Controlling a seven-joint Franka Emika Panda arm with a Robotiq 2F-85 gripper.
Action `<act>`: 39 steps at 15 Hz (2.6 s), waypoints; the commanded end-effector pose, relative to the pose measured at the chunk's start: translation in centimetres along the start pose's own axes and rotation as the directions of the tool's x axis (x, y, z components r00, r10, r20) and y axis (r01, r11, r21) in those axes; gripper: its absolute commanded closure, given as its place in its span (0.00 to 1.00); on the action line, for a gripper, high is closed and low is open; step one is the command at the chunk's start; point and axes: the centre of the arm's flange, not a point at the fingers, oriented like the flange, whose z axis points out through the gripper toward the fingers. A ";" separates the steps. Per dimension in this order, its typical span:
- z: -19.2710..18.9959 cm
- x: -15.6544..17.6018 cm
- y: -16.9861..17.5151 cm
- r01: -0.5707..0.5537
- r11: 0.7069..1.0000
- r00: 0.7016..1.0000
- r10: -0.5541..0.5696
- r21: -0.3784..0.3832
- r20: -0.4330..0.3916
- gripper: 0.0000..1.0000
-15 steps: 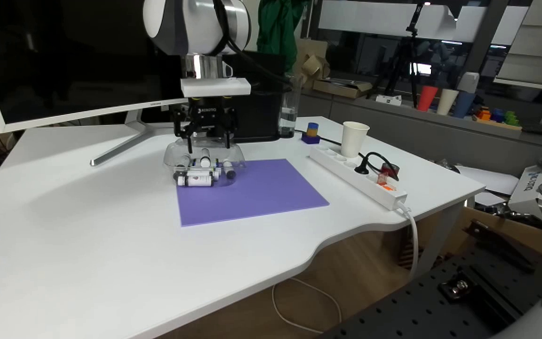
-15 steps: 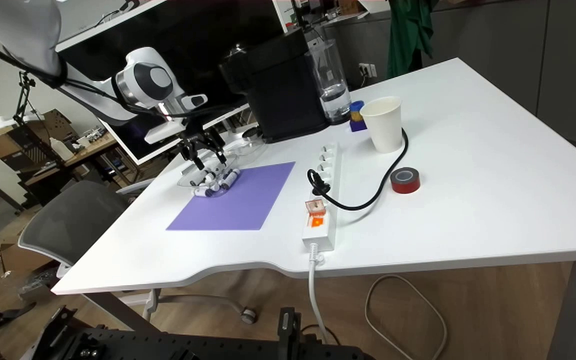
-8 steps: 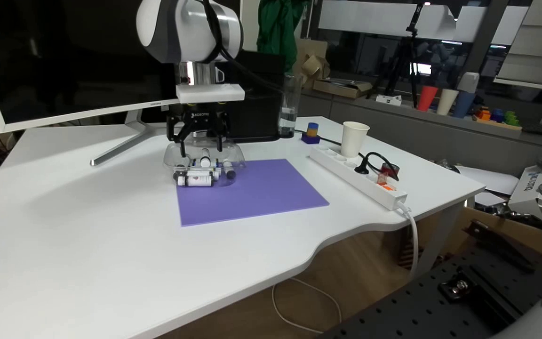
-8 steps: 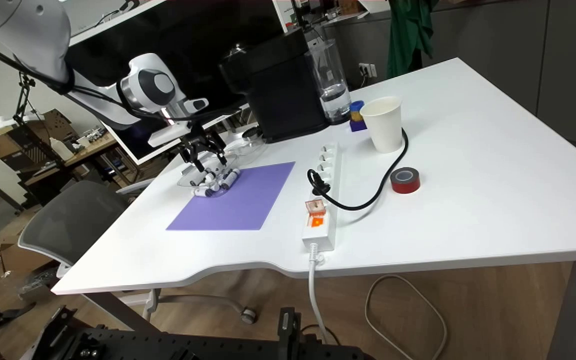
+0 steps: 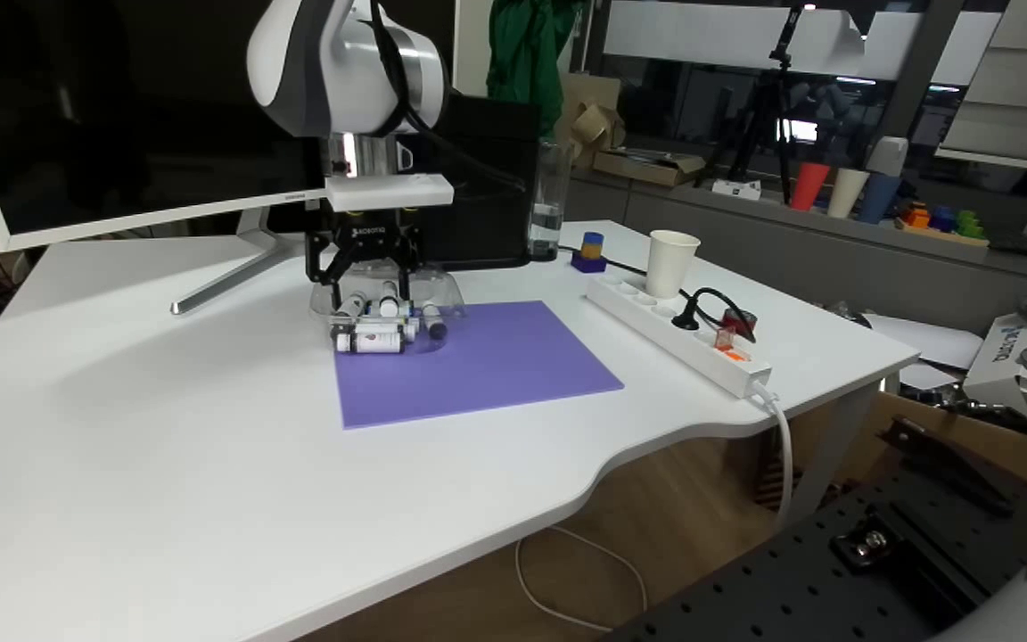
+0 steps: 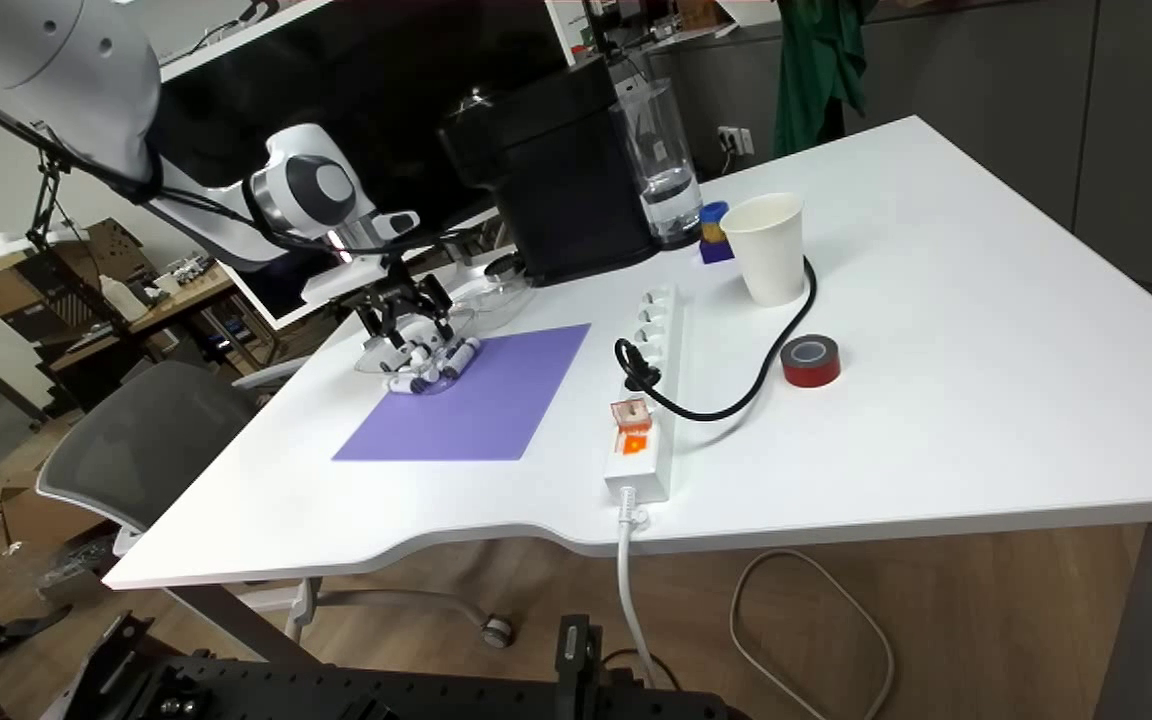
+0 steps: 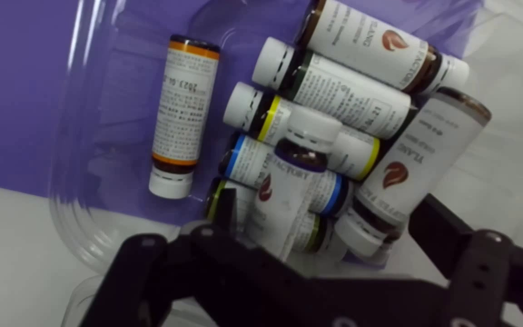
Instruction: Remove the bottle from the colourless bowl and put it on the blue paper
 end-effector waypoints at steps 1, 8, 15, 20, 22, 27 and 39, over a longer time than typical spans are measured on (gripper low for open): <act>0.9 1.0 -0.3 0.005 1.000 1.000 -0.006 0.005 0.029 0.29; -1.9 -0.3 -1.2 0.018 1.000 1.000 -0.018 0.000 0.009 0.76; -5.2 -2.9 -0.3 -0.038 0.999 0.999 0.037 -0.036 -0.015 1.00; -7.5 -6.2 3.0 -0.157 0.986 0.987 0.155 -0.049 -0.036 1.00; -7.8 -7.6 5.2 -0.229 0.972 0.973 0.227 -0.051 -0.044 1.00; -7.1 -9.1 7.9 -0.276 0.960 0.961 0.277 -0.044 0.011 0.73; -8.5 -6.4 -0.5 0.006 0.999 1.000 -0.005 -0.046 0.025 0.00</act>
